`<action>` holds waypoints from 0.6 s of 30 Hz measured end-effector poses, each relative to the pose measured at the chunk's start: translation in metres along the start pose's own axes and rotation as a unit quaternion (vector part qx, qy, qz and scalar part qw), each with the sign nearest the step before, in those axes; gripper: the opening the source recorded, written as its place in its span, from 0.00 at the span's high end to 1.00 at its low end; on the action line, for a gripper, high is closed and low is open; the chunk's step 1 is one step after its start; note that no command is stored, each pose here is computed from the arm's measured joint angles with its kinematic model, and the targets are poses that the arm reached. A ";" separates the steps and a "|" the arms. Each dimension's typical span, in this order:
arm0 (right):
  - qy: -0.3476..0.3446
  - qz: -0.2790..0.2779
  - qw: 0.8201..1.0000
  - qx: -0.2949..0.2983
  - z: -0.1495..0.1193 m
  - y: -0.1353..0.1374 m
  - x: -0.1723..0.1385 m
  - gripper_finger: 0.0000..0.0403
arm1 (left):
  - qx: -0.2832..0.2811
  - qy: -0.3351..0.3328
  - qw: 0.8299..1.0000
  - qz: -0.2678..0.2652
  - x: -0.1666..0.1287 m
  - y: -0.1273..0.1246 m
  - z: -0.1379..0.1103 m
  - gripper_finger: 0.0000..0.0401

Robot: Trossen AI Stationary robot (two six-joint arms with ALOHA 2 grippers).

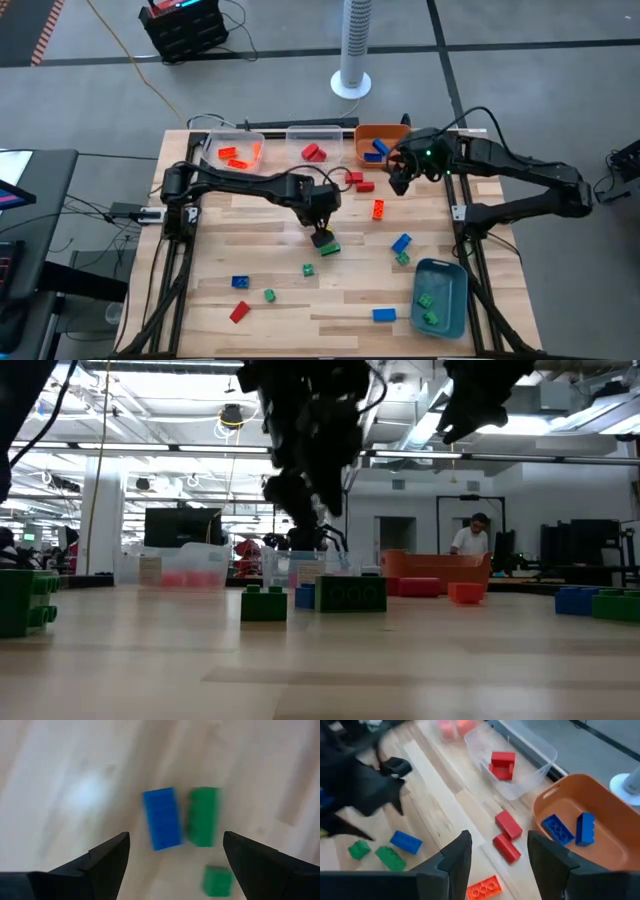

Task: Sort blocks
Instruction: Put the green game piece into the blue bin

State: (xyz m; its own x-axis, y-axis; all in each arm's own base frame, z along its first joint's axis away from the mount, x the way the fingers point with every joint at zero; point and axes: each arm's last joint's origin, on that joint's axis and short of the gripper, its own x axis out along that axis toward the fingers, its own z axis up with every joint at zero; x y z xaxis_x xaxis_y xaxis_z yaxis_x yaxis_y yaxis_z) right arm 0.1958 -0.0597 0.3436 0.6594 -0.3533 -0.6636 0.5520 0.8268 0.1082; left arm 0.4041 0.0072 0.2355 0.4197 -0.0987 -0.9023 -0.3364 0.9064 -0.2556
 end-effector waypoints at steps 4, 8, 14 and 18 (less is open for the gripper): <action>0.005 -0.004 1.000 -0.008 -0.001 0.003 0.002 0.51 | 0.095 -0.010 0.995 -0.029 -0.002 -0.029 -0.006 0.22; 0.003 -0.006 1.000 -0.007 -0.001 0.003 0.002 0.52 | 0.173 -0.024 0.984 -0.046 0.009 -0.048 -0.014 0.22; -0.006 -0.002 1.000 0.005 0.001 0.004 0.002 0.52 | 0.202 -0.071 0.976 -0.029 0.031 -0.056 -0.014 0.29; -0.007 0.004 1.000 0.005 0.000 0.007 0.001 0.52 | 0.188 -0.071 0.980 -0.017 0.039 -0.052 -0.012 0.35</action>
State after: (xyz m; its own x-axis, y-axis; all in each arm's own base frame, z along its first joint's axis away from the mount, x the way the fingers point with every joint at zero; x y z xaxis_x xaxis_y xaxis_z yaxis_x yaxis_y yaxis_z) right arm 0.2002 -0.0541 0.3438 0.6706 -0.3532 -0.6523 0.5519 0.8252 0.1206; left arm 0.4279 -0.0483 0.2094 0.5470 -0.0982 -0.8313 0.0024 0.9933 -0.1158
